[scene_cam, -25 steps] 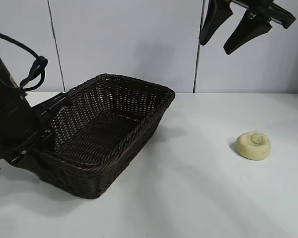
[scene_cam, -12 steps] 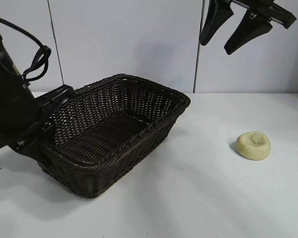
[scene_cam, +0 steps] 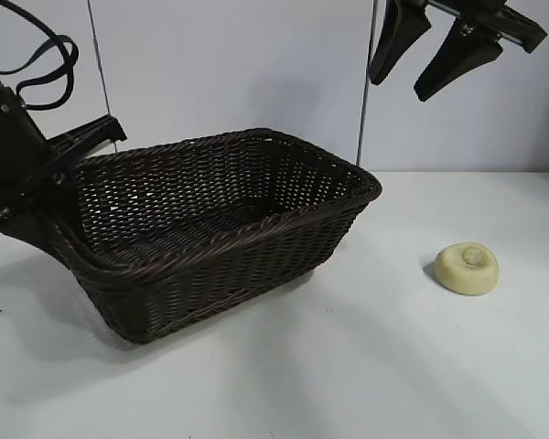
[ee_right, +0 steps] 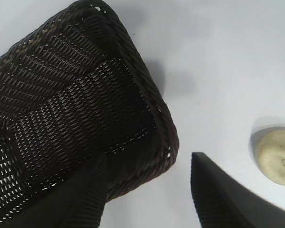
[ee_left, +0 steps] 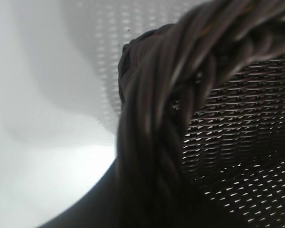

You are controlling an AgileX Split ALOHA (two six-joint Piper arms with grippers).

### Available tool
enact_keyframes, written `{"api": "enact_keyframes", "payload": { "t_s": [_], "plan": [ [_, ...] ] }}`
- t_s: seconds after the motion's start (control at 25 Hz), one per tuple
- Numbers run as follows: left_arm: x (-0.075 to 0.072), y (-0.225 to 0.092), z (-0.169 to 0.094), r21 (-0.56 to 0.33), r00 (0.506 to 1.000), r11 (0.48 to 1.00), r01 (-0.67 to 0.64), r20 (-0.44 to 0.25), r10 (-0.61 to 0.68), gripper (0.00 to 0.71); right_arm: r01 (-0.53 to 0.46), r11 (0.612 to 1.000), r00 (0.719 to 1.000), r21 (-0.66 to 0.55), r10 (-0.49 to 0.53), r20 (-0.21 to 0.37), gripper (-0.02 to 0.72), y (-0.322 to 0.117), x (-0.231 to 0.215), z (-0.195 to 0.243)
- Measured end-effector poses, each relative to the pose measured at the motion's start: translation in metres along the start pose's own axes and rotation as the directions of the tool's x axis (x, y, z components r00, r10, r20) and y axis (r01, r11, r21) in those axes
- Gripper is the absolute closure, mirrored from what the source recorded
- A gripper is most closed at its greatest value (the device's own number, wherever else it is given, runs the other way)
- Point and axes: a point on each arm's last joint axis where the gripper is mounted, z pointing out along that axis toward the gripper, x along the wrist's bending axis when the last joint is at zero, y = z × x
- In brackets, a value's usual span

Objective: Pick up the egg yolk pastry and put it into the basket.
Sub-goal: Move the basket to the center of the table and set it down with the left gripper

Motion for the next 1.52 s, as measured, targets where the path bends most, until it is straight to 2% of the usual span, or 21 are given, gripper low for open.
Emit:
{"api": "enact_keyframes", "payload": {
  "t_s": [0.16,0.36,0.56,0.64,0.88,1.08,1.24,1.4,1.52],
  "plan": [
    [-0.002,0.010,-0.016,0.027,0.987,0.986,-0.163,0.005,0.163,0.611,0.000,1.000,1.000,0.000,0.000,0.000,0.311,0.000,0.000,0.000],
    [-0.017,0.018,-0.036,0.013,0.945,0.945,-0.328,0.021,0.328,0.611,0.000,1.000,1.000,0.000,0.000,0.000,0.311,0.000,0.000,0.000],
    [-0.030,0.023,-0.052,-0.010,0.900,0.900,-0.435,0.033,0.435,0.611,0.000,1.000,1.000,0.000,0.000,0.000,0.311,0.000,0.000,0.000],
    [-0.034,0.027,-0.054,0.015,0.884,0.884,-0.468,0.032,0.467,0.611,0.000,1.000,1.000,0.000,0.000,0.000,0.311,0.000,0.000,0.000],
    [-0.045,0.044,-0.037,0.133,0.837,0.828,-0.545,0.033,0.546,0.611,-0.004,1.000,1.000,0.003,0.004,0.000,0.311,0.000,0.000,0.000],
    [-0.055,0.059,-0.027,0.120,0.818,0.810,-0.574,0.040,0.574,0.611,-0.004,1.000,1.000,0.003,0.004,0.000,0.311,0.000,0.000,0.000],
    [-0.054,0.063,-0.013,0.147,0.817,0.805,-0.575,0.049,0.575,0.611,-0.004,1.000,1.000,0.003,0.004,-0.001,0.311,0.000,0.000,0.000],
    [-0.055,0.065,0.005,0.168,0.805,0.787,-0.593,0.100,0.585,0.611,-0.004,1.000,1.000,0.003,0.004,-0.001,0.311,0.000,0.000,0.000],
    [-0.054,0.067,0.020,0.185,0.803,0.782,-0.595,0.110,0.586,0.611,-0.004,1.000,1.000,0.003,0.004,-0.001,0.311,0.000,0.000,0.000]
  ]
}}
